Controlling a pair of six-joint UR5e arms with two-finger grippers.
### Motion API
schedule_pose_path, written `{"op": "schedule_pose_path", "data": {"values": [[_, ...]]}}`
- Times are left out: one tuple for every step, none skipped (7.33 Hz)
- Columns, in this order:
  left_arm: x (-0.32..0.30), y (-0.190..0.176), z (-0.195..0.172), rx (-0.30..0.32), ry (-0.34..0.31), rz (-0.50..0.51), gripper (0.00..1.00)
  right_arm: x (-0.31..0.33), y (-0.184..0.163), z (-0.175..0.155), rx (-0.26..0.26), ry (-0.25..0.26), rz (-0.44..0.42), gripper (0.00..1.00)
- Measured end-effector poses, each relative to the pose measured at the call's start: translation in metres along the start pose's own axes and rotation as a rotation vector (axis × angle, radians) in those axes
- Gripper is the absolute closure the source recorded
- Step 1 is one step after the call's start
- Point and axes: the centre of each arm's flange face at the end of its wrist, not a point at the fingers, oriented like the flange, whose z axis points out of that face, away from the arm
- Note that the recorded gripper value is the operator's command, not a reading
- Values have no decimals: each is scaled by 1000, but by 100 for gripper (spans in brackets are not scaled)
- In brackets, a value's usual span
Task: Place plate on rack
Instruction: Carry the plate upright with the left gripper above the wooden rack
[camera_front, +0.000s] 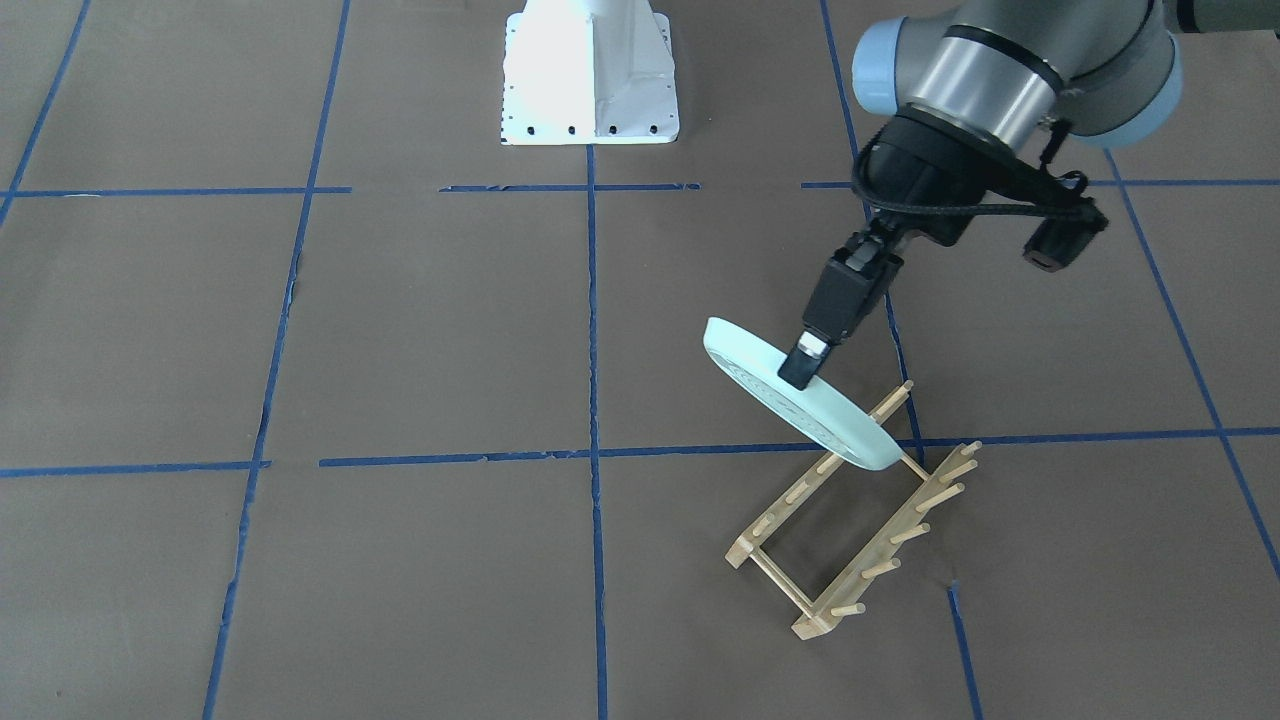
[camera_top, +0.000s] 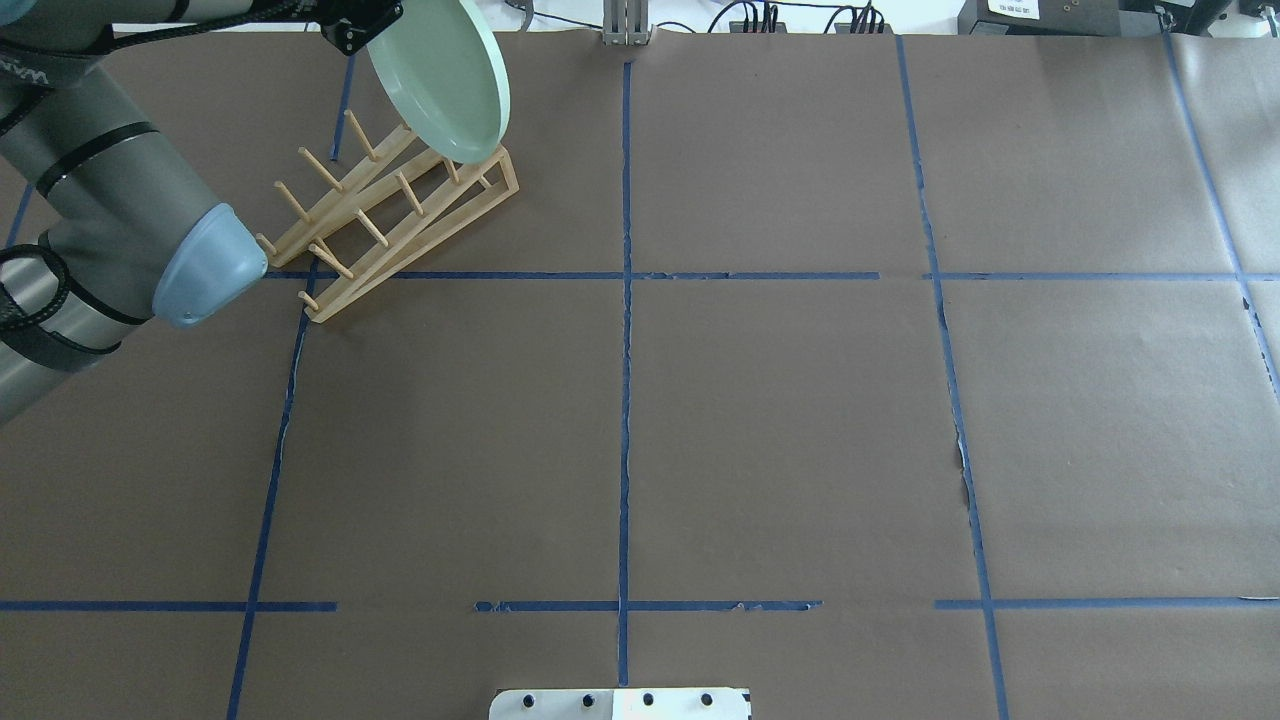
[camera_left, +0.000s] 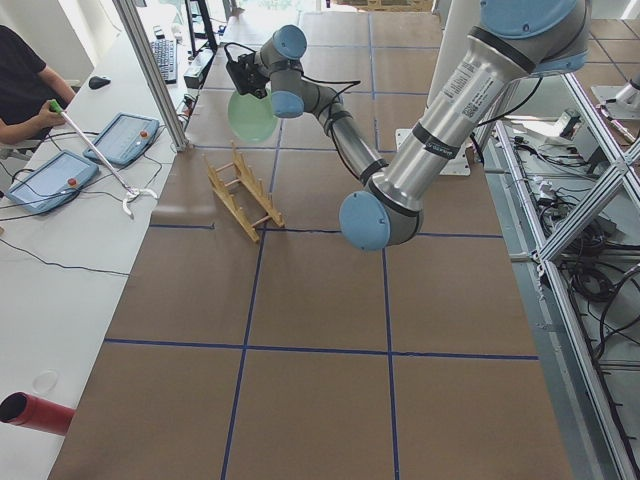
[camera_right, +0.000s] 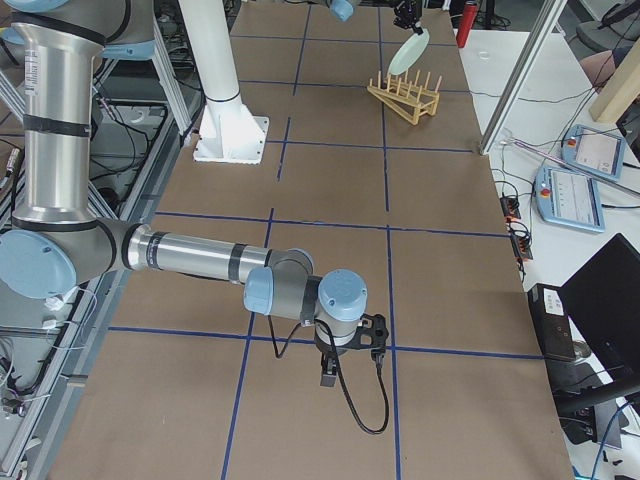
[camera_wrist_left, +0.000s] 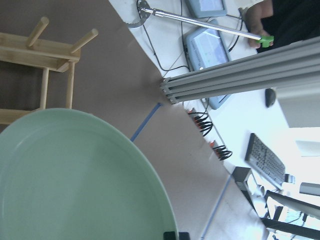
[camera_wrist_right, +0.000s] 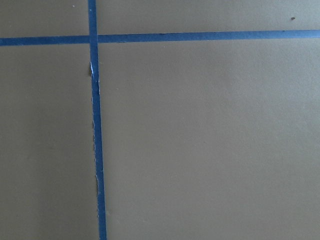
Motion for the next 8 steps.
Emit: {"op": "schedule_pose_path", "data": {"values": [[-8, -23, 4, 38, 107, 7, 100, 0, 0, 0, 0, 0, 0, 0], [-16, -45, 8, 65, 175, 26, 100, 0, 0, 0, 0, 0, 0, 0], [-22, -65, 10, 89, 198, 60, 100, 0, 0, 0, 0, 0, 0, 0], [-29, -76, 13, 92, 193, 95, 100, 0, 0, 0, 0, 0, 0, 0], [-36, -80, 16, 78, 176, 125, 100, 0, 0, 0, 0, 0, 0, 0], [-41, -81, 19, 63, 158, 159, 100, 0, 0, 0, 0, 0, 0, 0], [-46, -81, 22, 46, 141, 185, 100, 0, 0, 0, 0, 0, 0, 0], [-50, -78, 26, 29, 133, 199, 100, 0, 0, 0, 0, 0, 0, 0]]}}
